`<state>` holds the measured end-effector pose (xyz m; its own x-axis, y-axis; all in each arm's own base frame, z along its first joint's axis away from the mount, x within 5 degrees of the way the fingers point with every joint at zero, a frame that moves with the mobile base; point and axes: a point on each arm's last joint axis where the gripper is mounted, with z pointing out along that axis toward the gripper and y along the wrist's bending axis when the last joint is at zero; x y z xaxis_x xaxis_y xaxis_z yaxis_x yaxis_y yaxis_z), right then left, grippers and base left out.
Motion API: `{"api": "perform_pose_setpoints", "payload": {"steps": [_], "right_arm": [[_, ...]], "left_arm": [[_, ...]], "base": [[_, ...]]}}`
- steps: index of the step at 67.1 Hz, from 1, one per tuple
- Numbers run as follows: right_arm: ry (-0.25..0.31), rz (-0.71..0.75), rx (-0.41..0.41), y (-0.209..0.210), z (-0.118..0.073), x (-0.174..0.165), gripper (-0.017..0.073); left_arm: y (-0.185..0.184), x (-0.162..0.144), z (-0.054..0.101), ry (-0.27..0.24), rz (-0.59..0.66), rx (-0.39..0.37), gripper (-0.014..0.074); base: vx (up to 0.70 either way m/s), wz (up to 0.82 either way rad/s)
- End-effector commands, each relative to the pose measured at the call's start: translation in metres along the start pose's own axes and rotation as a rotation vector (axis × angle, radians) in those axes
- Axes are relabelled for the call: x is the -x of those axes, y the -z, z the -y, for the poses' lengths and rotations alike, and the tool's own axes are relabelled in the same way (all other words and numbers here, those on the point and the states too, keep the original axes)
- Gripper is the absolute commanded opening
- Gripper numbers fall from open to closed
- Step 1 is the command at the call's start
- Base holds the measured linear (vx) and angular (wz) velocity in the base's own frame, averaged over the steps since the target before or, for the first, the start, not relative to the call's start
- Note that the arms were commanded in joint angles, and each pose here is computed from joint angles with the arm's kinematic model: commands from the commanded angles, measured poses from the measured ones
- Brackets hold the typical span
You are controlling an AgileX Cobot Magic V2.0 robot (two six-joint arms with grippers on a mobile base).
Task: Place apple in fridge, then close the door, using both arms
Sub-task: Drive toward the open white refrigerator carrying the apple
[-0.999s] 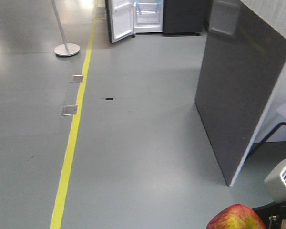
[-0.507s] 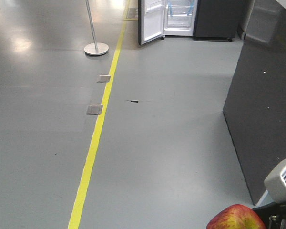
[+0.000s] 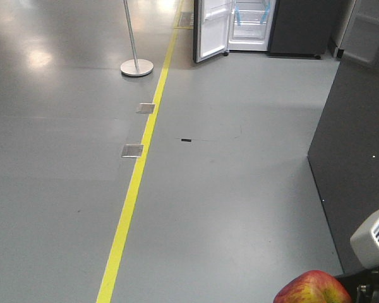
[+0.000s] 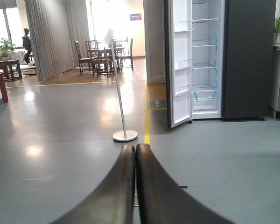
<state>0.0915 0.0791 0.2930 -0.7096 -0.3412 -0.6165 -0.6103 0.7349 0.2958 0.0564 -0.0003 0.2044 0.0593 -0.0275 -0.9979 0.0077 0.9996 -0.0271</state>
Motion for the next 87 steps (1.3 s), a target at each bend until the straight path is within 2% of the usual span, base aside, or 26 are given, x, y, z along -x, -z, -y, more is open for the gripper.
{"api": "perform_pose_setpoints", "payload": {"steps": [1, 87], "right_arm": [[0.001, 0.075, 0.01, 0.006, -0.0034, 0.0104, 0.0412], [0.001, 0.075, 0.01, 0.006, -0.0034, 0.0104, 0.0412]], "left_arm": [[0.0021, 0.0129, 0.0005, 0.016, 0.102, -0.007, -0.0006], [0.0021, 0.0129, 0.0005, 0.016, 0.102, -0.007, -0.0006]], "base": [[0.12, 0.0], [0.16, -0.02]]}}
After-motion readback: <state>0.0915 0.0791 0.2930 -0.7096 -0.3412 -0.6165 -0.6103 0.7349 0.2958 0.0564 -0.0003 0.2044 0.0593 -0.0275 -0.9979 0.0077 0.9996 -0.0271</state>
